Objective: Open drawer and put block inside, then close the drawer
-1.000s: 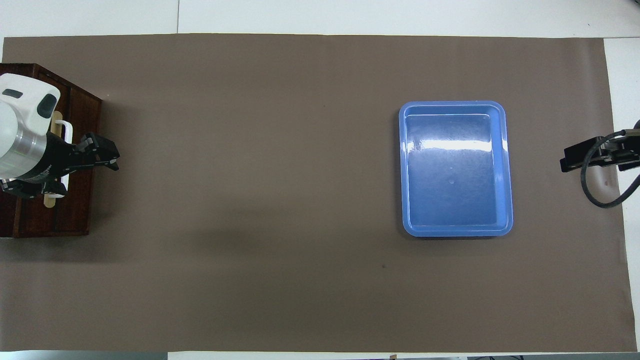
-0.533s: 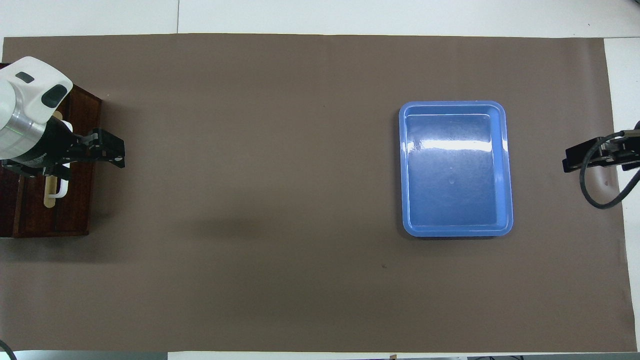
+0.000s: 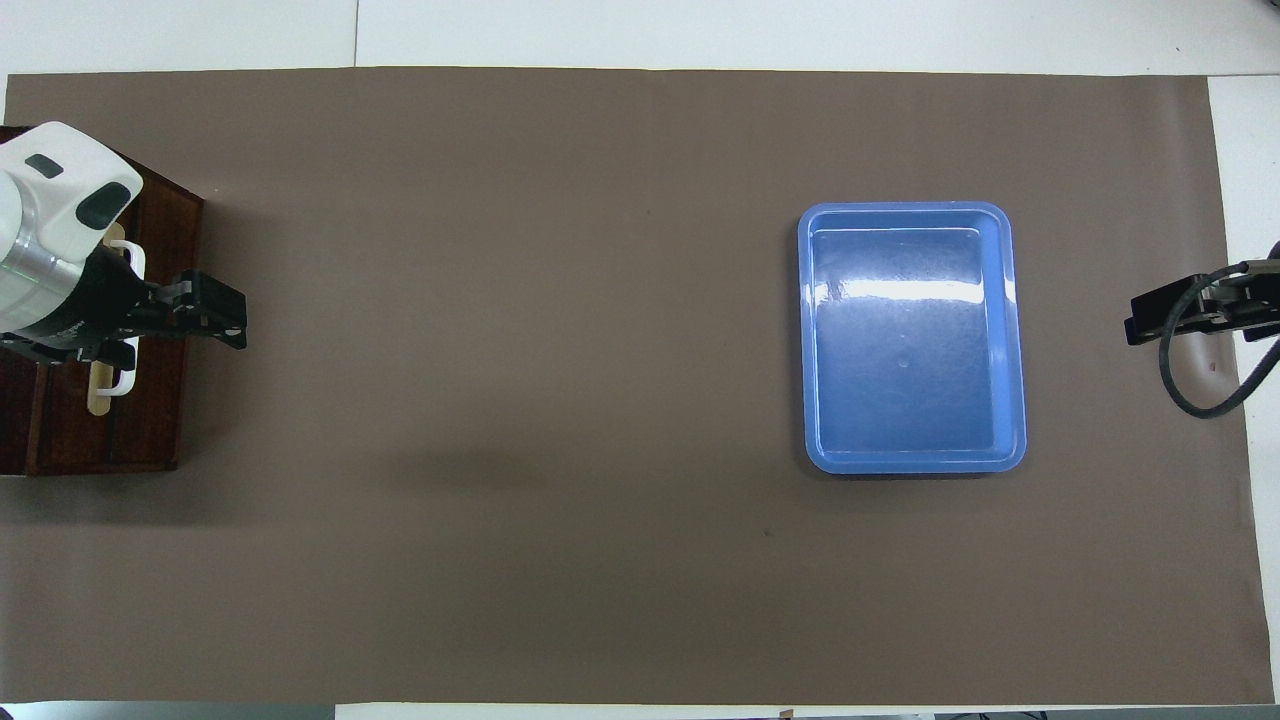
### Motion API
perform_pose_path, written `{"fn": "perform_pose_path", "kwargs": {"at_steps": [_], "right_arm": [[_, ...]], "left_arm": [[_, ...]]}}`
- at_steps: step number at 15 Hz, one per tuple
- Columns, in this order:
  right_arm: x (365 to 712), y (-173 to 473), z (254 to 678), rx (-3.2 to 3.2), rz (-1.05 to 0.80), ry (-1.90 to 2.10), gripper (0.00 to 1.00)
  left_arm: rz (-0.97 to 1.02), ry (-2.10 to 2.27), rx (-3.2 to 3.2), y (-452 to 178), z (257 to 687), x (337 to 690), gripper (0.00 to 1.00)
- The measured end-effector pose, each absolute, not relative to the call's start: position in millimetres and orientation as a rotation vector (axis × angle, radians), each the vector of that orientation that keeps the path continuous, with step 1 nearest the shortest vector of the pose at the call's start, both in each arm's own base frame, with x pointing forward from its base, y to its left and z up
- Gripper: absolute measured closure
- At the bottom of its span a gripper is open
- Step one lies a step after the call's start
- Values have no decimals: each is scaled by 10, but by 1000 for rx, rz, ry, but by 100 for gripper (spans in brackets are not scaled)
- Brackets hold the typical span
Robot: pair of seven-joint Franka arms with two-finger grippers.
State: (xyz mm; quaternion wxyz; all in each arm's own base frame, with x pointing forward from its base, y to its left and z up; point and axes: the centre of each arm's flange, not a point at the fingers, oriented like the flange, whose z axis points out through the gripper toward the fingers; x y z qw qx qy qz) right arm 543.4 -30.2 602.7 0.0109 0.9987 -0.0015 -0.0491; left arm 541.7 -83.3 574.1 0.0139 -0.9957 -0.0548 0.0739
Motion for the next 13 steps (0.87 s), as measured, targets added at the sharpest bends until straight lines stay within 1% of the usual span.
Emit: {"fn": "perform_pose_path", "kwargs": {"at_steps": [7, 13], "right_arm": [[5433, -305, 6027, 3116, -153, -5, 0], [5433, -305, 6027, 3116, -153, -5, 0]], "left_arm": [[224, -108, -3107, -833, 5767, 5396, 0], [223, -72, -3114, -660, 5776, 5415, 0]]}}
